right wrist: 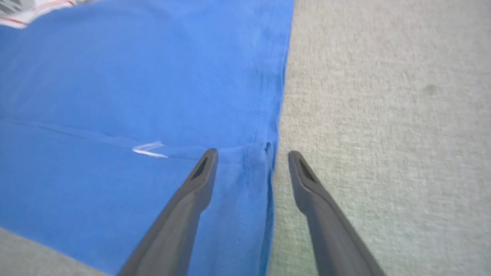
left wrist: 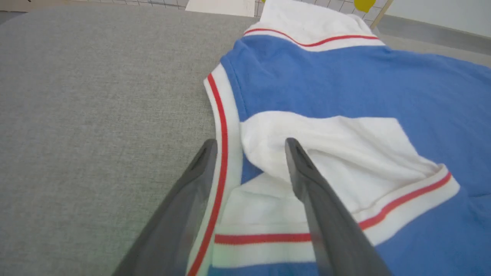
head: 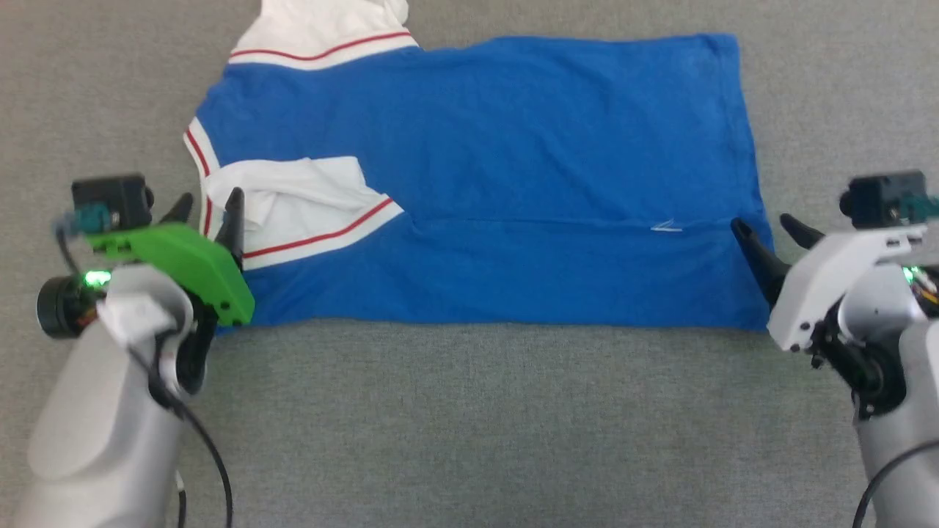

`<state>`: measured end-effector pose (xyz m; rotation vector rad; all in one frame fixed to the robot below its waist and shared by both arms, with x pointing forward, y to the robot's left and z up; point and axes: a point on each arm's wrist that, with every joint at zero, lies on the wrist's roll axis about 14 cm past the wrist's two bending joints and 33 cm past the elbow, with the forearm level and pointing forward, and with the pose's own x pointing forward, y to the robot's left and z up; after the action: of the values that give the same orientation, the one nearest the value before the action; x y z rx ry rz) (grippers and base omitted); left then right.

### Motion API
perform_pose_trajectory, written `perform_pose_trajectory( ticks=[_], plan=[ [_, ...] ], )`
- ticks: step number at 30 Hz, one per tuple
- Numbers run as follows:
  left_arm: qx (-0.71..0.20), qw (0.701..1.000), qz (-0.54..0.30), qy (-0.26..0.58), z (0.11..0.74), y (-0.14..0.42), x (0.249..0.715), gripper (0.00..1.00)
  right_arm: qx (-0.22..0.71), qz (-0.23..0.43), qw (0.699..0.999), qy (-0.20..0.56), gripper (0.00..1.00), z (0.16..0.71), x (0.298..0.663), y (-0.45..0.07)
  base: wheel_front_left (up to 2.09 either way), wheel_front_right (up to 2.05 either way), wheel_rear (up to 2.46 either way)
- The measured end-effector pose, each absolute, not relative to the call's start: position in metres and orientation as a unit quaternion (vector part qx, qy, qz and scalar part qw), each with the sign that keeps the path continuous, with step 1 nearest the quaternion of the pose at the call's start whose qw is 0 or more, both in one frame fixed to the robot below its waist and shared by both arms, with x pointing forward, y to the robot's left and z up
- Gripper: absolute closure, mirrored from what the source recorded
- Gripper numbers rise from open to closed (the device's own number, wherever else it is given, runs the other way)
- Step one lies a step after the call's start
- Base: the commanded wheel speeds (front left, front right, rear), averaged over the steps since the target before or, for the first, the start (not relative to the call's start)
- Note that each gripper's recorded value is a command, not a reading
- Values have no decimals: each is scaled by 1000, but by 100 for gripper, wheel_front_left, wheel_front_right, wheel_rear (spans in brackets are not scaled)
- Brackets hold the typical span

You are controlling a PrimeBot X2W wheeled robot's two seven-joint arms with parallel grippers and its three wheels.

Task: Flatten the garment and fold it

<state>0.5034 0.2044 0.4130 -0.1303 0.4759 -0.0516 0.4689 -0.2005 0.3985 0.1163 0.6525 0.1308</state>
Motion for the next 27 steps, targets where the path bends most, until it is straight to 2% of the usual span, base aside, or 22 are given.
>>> perform_pose_trajectory(
  ticks=[6, 10, 17, 22, 27],
  plan=[
    [-54, 993, 9, 108, 450, 217, 479, 0, 76, 48, 978, 186, 0, 441, 455, -201, 0, 0, 0],
    [-59, 994, 41, 87, 454, 228, 452, 0, 74, 43, 992, 96, 0, 471, 440, -197, 0, 0, 0],
    [-87, 985, 69, 134, 436, 229, 421, 0, 65, 22, 998, -14, 0, 508, 416, -200, 0, 0, 0],
    [-103, 970, 88, 202, 413, 230, 417, 0, 64, 16, 998, -25, 0, 508, 406, -199, 0, 0, 0],
    [-124, 943, 114, 287, 383, 234, 412, 0, 65, 22, 998, -9, 0, 498, 402, -193, 0, 0, 0]
  ],
)
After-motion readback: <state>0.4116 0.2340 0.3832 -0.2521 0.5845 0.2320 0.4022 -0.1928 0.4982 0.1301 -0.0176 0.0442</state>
